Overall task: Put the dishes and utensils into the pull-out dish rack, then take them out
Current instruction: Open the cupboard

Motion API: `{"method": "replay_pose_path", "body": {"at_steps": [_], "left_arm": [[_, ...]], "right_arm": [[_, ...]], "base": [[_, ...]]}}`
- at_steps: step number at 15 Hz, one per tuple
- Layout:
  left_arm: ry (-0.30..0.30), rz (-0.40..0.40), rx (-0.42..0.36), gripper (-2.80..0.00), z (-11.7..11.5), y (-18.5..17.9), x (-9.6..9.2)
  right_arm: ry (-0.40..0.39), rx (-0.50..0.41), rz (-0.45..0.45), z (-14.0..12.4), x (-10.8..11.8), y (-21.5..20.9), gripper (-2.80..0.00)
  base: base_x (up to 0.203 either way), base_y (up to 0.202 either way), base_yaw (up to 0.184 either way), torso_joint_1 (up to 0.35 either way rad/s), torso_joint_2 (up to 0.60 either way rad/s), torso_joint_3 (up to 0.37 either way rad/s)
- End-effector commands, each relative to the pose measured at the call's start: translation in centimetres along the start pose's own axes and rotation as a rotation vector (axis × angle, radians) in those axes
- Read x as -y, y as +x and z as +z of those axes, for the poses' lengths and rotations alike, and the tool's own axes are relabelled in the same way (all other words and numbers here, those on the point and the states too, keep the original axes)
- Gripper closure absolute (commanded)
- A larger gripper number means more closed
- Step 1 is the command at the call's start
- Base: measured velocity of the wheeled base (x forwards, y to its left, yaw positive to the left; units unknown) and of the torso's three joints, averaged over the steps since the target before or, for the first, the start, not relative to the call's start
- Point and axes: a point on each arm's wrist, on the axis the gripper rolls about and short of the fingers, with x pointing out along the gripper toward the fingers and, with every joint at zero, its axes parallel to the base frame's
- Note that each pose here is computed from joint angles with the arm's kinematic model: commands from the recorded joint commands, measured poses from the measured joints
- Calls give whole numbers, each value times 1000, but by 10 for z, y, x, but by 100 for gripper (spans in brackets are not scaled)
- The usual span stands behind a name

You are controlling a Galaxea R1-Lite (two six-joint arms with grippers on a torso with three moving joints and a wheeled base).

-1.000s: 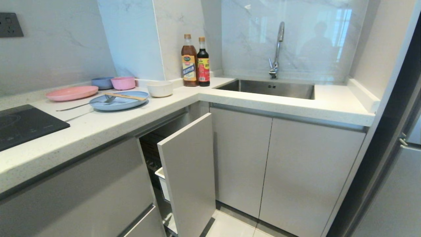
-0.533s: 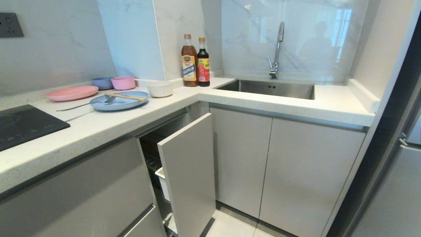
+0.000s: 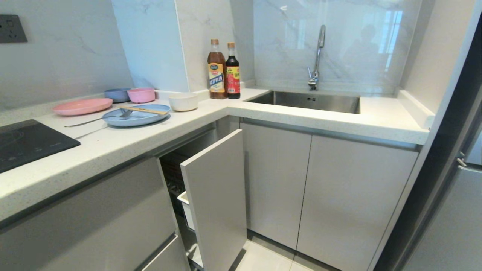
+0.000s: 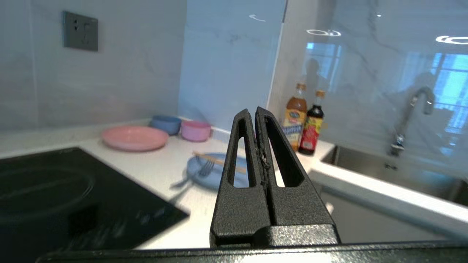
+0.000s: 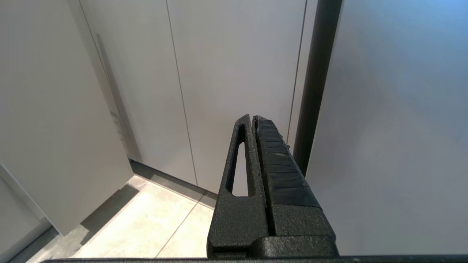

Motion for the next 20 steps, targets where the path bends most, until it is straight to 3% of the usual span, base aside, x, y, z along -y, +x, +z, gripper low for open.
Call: {"method": "replay_pose_path", "body": {"at_steps": [1,4,9,14,18,20], "left_arm": [[25,2,-115,0,-27,67,14],[69,-90,-180,0,-47,117,31],[135,-244,-496,0,-101,173,73],[183,-278,-658,0,-169,210,102],[228,-298,-809,0,-190,213,108],[240,-304,-849,0,-200,215,111]], "right_arm": [[0,-2,0,0,0,0,0],[0,-2,0,0,0,0,0],[0,-3,0,0,0,0,0],[0,-2,0,0,0,0,0],[0,-3,0,0,0,0,0],[0,-2,0,0,0,0,0]], "base": [[0,0,0,0,0,0],[0,0,0,0,0,0],[0,0,0,0,0,0],[0,0,0,0,0,0],[0,0,0,0,0,0],[0,0,0,0,0,0]]}}
